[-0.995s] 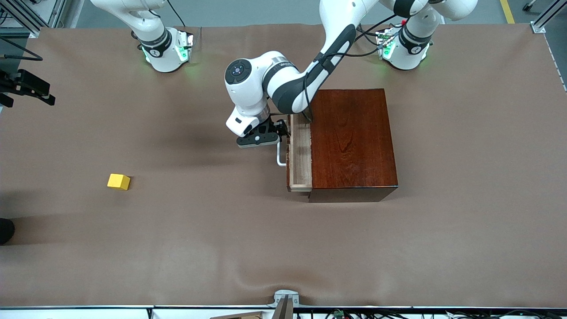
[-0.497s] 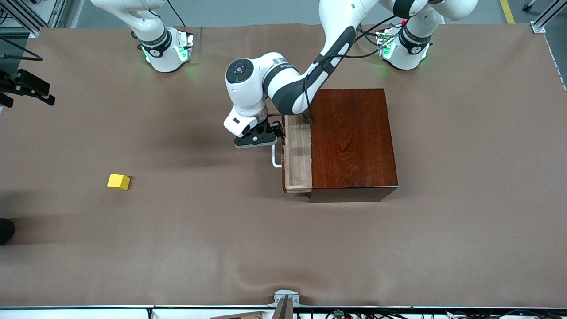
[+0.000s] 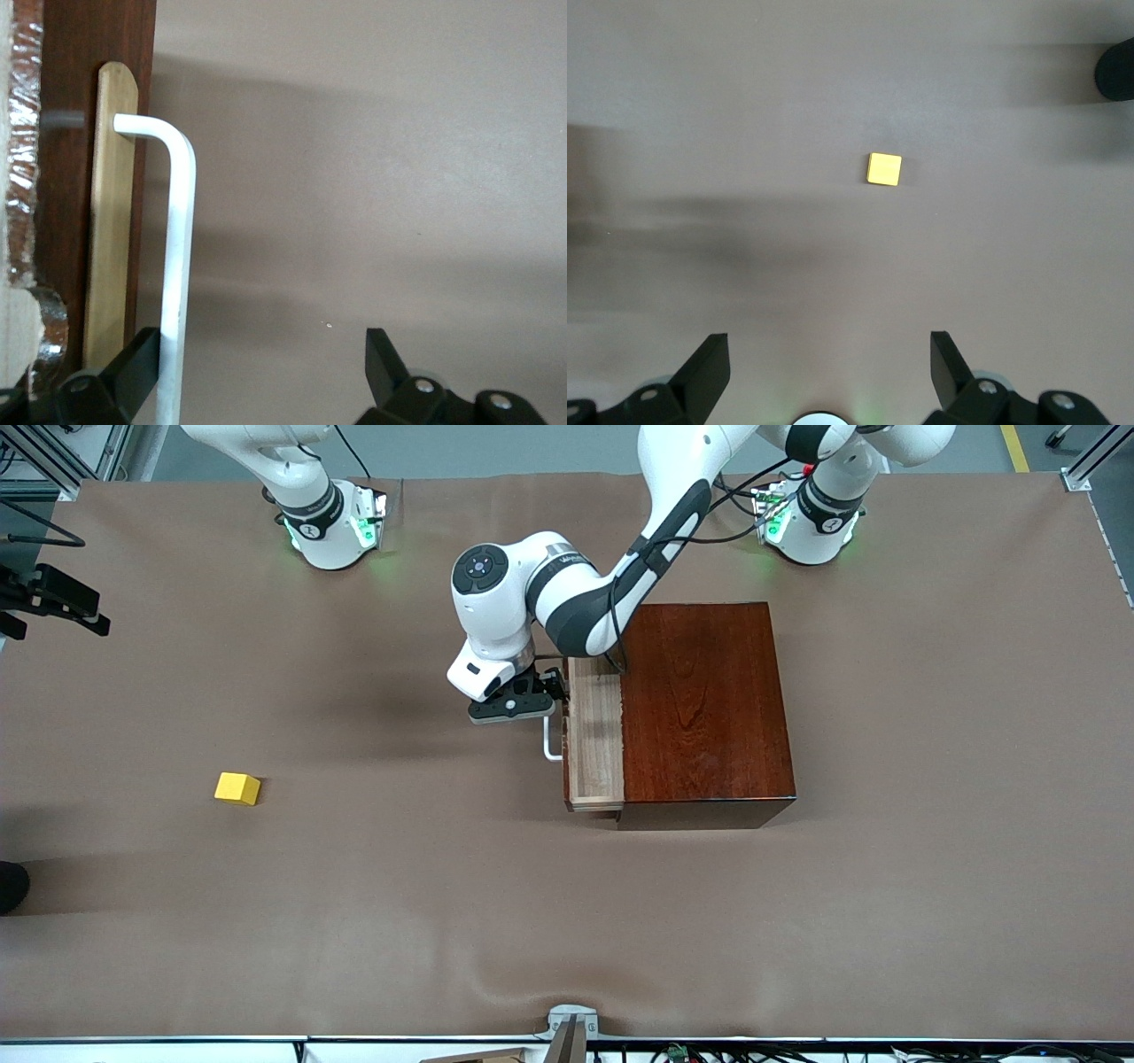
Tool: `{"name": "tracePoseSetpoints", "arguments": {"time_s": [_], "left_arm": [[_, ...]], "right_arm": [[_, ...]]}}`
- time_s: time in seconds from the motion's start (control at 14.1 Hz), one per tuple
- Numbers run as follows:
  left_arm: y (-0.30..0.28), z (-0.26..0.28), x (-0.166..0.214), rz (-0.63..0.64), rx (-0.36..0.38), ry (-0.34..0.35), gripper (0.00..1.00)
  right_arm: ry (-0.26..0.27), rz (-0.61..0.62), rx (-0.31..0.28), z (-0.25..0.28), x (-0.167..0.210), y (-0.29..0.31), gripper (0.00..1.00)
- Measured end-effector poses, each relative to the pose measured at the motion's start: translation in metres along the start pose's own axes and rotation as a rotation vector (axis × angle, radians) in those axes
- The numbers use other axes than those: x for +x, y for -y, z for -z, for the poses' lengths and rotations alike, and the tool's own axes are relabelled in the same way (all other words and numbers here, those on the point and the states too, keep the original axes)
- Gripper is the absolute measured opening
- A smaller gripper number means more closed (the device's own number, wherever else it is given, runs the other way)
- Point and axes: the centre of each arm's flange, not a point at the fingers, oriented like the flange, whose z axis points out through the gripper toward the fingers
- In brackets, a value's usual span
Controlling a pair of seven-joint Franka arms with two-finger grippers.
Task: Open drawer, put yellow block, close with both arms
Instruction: 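Pull the drawer open by its handle with the left gripper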
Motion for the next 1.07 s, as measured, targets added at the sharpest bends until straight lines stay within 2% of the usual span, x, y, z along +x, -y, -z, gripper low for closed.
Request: {"name": "tracePoseSetpoints", "arguments": {"time_s": [0.36, 0.57, 0.85, 1.07], "left_arm": [[-0.004, 0.010, 0.000, 0.005, -0.026, 0.001, 1.00], [-0.012, 0.028, 0.002, 0.006, -0.073, -0.016, 1.00], [-0.008, 0.047, 0.004, 0.010, -0.051, -0.007, 1.00], [0.010, 0.112, 0.015, 0.034, -0.043, -0.012, 1.00]], "right_arm": [[0.000, -0.001, 0.000, 0.000, 0.000, 0.000, 1.00], [0.000, -0.002, 0.000, 0.000, 0.000, -0.001, 1.00], [0.000, -0.003, 0.000, 0.000, 0.000, -0.002, 1.00], [0.001, -0.003, 0.000, 0.000, 0.000, -0.002, 1.00]]}}
